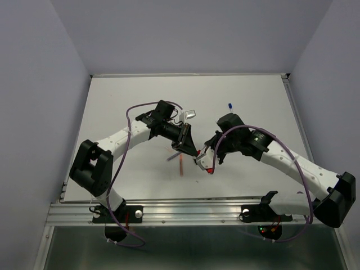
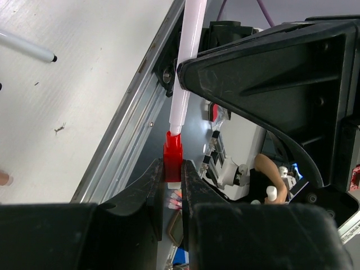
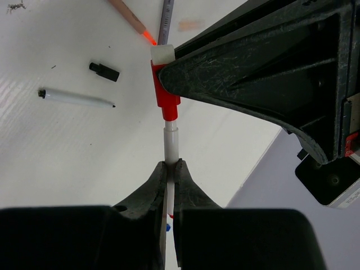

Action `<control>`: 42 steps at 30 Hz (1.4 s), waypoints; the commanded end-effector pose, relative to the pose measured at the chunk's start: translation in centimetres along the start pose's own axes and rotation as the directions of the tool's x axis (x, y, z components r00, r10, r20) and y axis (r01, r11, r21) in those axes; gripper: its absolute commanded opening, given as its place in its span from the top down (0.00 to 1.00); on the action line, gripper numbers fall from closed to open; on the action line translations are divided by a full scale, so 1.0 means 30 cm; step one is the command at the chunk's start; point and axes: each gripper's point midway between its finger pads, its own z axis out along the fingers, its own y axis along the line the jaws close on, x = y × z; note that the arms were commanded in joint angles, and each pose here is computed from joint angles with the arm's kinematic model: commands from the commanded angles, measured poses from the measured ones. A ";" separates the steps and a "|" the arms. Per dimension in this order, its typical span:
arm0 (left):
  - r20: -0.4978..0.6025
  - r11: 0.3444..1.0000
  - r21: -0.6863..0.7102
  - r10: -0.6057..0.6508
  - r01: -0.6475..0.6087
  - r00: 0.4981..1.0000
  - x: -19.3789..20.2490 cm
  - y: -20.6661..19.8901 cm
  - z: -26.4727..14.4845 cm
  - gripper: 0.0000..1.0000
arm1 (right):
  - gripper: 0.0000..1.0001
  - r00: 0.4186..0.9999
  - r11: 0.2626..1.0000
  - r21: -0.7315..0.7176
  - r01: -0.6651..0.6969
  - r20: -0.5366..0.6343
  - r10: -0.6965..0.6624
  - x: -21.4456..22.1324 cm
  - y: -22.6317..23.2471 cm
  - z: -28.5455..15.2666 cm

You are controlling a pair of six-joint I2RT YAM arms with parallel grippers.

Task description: Insert the pens into the pen caps

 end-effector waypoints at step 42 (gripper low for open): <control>0.308 0.955 0.081 0.249 -0.286 0.918 -0.475 -0.151 0.044 1.00 | 0.99 0.918 0.997 -0.026 -0.074 0.388 0.079 -0.283 -0.057 -0.013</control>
